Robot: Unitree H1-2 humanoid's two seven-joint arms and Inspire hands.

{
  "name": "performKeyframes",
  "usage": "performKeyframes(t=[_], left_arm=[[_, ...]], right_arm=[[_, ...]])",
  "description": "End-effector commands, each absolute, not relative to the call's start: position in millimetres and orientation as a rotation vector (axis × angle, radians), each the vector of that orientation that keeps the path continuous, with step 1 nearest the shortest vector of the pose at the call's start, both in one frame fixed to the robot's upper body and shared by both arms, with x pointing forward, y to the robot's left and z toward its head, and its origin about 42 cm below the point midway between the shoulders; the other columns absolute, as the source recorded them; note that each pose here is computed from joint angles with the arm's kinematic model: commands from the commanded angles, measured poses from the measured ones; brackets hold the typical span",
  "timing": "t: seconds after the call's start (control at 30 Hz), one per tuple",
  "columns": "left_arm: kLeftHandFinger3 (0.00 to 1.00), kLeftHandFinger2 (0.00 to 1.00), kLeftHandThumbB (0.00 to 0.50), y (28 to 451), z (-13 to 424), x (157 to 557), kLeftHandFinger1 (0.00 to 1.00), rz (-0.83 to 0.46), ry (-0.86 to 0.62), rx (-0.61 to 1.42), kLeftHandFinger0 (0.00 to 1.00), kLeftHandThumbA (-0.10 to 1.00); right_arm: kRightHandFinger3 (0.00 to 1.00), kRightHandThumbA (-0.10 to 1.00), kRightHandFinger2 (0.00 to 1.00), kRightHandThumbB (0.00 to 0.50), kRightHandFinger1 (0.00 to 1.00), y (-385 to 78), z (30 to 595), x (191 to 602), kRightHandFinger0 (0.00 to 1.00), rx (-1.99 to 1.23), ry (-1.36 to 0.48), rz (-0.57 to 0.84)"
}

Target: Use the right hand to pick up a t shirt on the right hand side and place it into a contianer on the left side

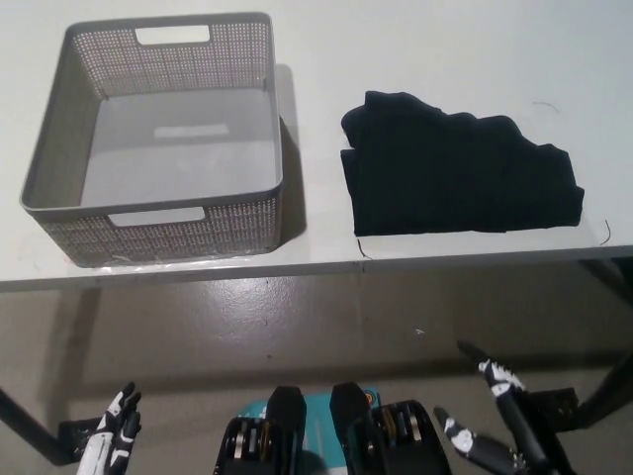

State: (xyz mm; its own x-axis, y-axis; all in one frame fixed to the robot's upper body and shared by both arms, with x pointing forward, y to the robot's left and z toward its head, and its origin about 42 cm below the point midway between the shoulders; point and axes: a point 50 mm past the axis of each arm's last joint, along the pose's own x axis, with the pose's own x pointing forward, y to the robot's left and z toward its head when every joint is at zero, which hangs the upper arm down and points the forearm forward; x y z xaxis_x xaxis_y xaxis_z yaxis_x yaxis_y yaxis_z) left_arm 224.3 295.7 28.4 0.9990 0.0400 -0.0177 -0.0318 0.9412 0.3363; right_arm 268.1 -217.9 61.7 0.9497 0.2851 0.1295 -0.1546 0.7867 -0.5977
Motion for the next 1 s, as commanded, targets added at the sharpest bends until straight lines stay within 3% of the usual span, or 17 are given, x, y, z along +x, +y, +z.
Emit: performKeyframes(t=[0.0,0.17,0.33,0.43,0.5,0.63,0.8,0.97], left_arm=[[1.00,1.00,0.204,300.2,39.6,230.7,1.00,0.039,-0.051,0.378,0.95,1.00],[1.00,1.00,0.192,299.9,42.6,237.1,1.00,0.037,-0.069,0.378,0.94,1.00],[1.00,1.00,0.218,299.6,43.0,239.5,1.00,0.032,-0.067,0.372,0.96,1.00],[1.00,1.00,0.225,300.3,42.9,240.9,1.00,0.031,-0.067,0.382,0.95,1.00],[1.00,1.00,0.247,299.9,42.6,241.8,1.00,0.030,-0.062,0.373,0.95,1.00],[1.00,1.00,0.228,300.5,43.4,241.2,1.00,0.028,-0.062,0.378,0.96,1.00],[1.00,1.00,0.246,300.2,43.0,244.9,1.00,0.025,-0.070,0.384,0.94,1.00],[1.00,1.00,0.268,298.8,45.3,249.4,1.00,0.017,-0.071,0.395,0.95,1.00]], right_arm=[[1.00,0.61,1.00,0.485,1.00,-216.1,98.9,273.4,1.00,-0.676,-0.365,0.148],[1.00,0.58,1.00,0.500,1.00,-220.0,136.5,285.2,1.00,-0.714,-0.441,0.097],[1.00,0.70,1.00,0.500,1.00,-225.2,177.4,312.0,1.00,-0.780,-0.507,0.029],[1.00,0.69,1.00,0.500,1.00,-227.4,196.5,330.6,1.00,-0.830,-0.520,0.007],[1.00,0.68,1.00,0.500,1.00,-229.8,210.7,348.1,1.00,-0.872,-0.514,0.007],[1.00,0.66,1.00,0.500,1.00,-234.0,232.3,376.3,1.00,-0.939,-0.496,0.018],[1.00,0.62,1.00,0.500,1.00,-247.1,251.0,419.6,1.00,-1.025,-0.429,0.037],[1.00,0.68,1.00,0.500,1.00,-258.7,252.9,452.2,1.00,-1.104,-0.351,0.063]])
